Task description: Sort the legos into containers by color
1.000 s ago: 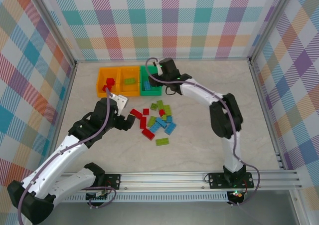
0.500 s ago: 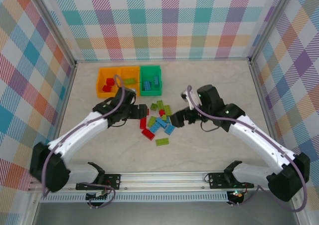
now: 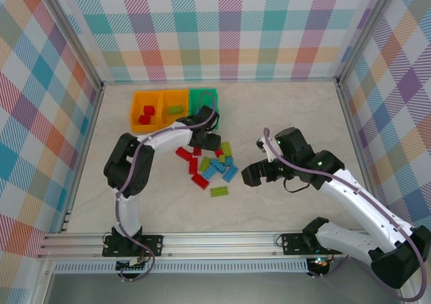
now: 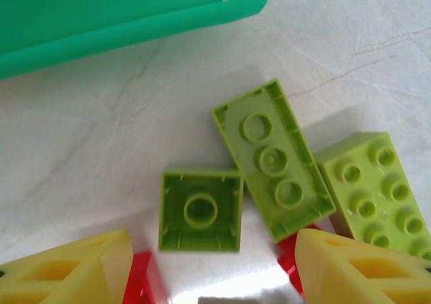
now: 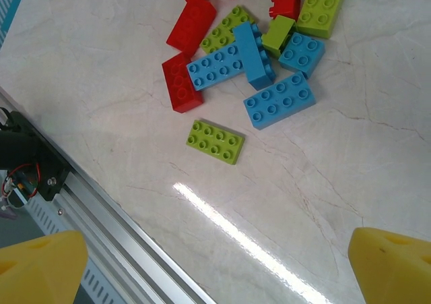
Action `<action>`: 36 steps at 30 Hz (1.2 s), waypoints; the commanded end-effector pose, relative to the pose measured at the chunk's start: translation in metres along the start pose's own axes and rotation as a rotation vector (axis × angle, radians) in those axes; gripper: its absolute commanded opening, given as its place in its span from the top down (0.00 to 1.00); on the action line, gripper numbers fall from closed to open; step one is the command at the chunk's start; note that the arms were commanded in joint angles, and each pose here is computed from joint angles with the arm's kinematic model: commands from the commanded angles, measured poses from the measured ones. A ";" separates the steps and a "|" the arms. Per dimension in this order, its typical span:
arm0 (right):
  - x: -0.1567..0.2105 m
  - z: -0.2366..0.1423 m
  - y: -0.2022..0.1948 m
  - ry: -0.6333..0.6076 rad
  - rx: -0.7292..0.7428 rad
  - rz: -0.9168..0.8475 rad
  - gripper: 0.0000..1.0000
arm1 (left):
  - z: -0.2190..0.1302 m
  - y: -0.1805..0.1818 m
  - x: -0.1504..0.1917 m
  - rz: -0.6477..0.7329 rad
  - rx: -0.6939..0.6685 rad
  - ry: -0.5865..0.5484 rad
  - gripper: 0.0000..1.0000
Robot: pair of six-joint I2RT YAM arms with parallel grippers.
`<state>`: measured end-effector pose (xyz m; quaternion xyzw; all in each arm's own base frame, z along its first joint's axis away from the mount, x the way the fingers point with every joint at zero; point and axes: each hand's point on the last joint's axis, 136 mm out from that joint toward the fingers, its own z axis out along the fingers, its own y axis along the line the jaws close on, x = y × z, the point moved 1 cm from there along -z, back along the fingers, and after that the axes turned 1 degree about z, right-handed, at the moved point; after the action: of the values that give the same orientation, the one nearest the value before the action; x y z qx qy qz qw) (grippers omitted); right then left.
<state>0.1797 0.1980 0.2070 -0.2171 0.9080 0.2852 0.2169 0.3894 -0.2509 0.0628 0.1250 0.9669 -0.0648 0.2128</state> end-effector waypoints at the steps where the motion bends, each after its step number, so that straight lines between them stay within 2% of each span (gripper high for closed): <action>1: 0.006 -0.003 -0.003 0.008 0.017 0.017 0.00 | 0.009 0.008 -0.001 0.054 -0.046 0.035 0.37; 12: -0.002 -0.005 -0.002 -0.019 0.023 0.030 0.00 | 0.026 0.015 0.008 0.067 -0.067 0.067 0.67; 14: -0.004 -0.006 -0.001 -0.024 0.021 0.033 0.00 | 0.024 0.015 0.008 0.066 -0.065 0.061 0.69; 17: -0.008 -0.009 0.001 -0.036 0.020 0.037 0.00 | 0.011 0.014 0.001 0.063 -0.057 0.030 0.70; 22: -0.016 -0.013 0.002 -0.073 0.024 0.045 0.00 | -0.042 0.017 -0.023 0.038 -0.056 -0.087 0.71; 26: -0.024 -0.016 0.004 -0.110 0.017 0.036 0.00 | -0.087 0.040 -0.048 -0.020 -0.111 -0.208 0.72; 29: -0.027 -0.017 0.006 -0.124 0.013 0.031 0.00 | -0.106 0.075 -0.067 -0.103 -0.168 -0.276 0.71; 33: -0.028 -0.018 0.007 -0.131 0.007 0.032 0.00 | -0.105 0.138 -0.091 -0.237 -0.252 -0.299 0.71; 36: -0.025 -0.018 0.006 -0.125 0.006 0.040 0.00 | -0.086 0.171 -0.108 -0.316 -0.235 -0.275 0.71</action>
<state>0.1902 0.1964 0.2190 -0.1858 0.9068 0.2852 0.2486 0.4752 -0.1174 0.1951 -0.0284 0.9300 -0.0039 0.3664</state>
